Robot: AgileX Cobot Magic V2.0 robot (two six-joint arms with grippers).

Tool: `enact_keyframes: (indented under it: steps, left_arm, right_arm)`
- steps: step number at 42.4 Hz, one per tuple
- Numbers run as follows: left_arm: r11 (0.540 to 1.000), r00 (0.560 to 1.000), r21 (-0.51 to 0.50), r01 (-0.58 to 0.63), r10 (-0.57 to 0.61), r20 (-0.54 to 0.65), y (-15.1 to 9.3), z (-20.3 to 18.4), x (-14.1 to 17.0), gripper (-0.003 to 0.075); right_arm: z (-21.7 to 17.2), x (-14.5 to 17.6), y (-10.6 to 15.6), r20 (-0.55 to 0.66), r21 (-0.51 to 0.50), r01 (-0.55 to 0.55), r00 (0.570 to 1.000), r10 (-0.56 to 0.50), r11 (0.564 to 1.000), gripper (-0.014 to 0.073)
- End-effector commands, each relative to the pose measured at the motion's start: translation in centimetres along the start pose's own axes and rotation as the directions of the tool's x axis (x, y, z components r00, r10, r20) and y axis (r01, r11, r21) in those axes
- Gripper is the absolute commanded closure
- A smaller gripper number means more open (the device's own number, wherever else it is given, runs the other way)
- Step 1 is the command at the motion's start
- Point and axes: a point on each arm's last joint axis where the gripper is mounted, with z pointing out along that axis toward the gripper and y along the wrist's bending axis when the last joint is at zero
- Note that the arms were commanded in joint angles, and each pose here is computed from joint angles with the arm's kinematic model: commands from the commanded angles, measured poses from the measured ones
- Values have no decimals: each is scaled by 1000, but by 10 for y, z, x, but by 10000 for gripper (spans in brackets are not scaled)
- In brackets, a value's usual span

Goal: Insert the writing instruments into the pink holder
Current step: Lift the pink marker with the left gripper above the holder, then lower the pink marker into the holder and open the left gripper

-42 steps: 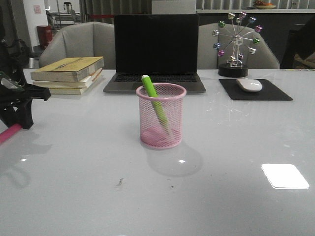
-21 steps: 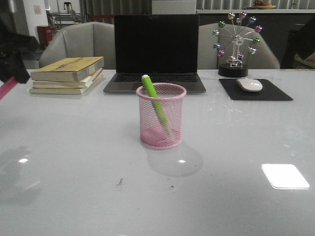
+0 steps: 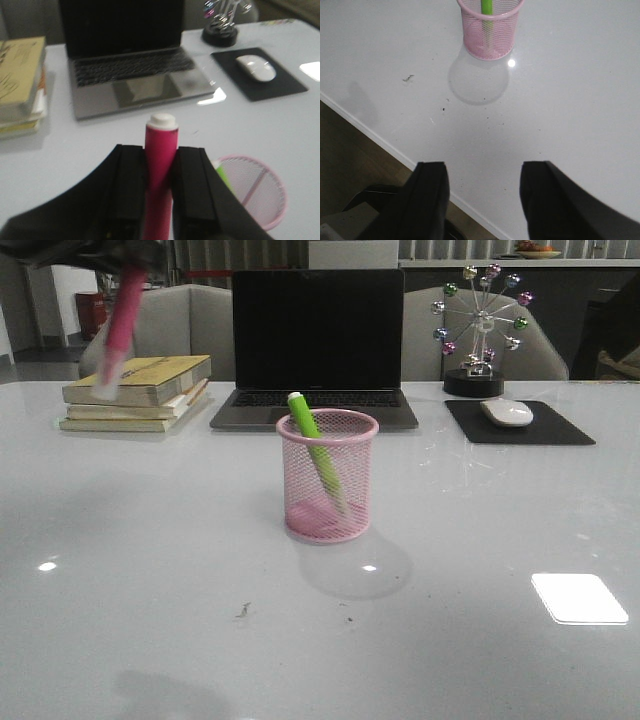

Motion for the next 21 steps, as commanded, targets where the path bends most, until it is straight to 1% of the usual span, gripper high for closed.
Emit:
enact_keyframes:
  steps: [1,5,8,12,15,21]
  left_arm:
    - [1000,966,18,20,-24,256,-25,1,-22,629]
    - [999,923,45,-2,-15,384,-54,12,-15,629]
    - [999,890,49,-14,-10,455,-69,19,-6,629]
    - [998,857,49,-26,-3,516,-84,30,4,629]
    - [999,846,45,-31,2,533,-91,43,10,629]
    - [999,851,38,-35,9,525,-99,67,17,629]
  right_arm:
    - [-7,-11,0,90,6,9,996,-10,1000,147]
    - [-7,-11,0,90,6,9,996,-10,1000,147]
    - [-7,-11,0,90,6,9,996,-10,1000,147]
    - [-7,-11,0,90,6,9,996,-10,1000,147]
    - [-7,-11,0,90,6,9,996,-10,1000,147]
    - [-7,-11,0,90,6,9,996,-10,1000,147]
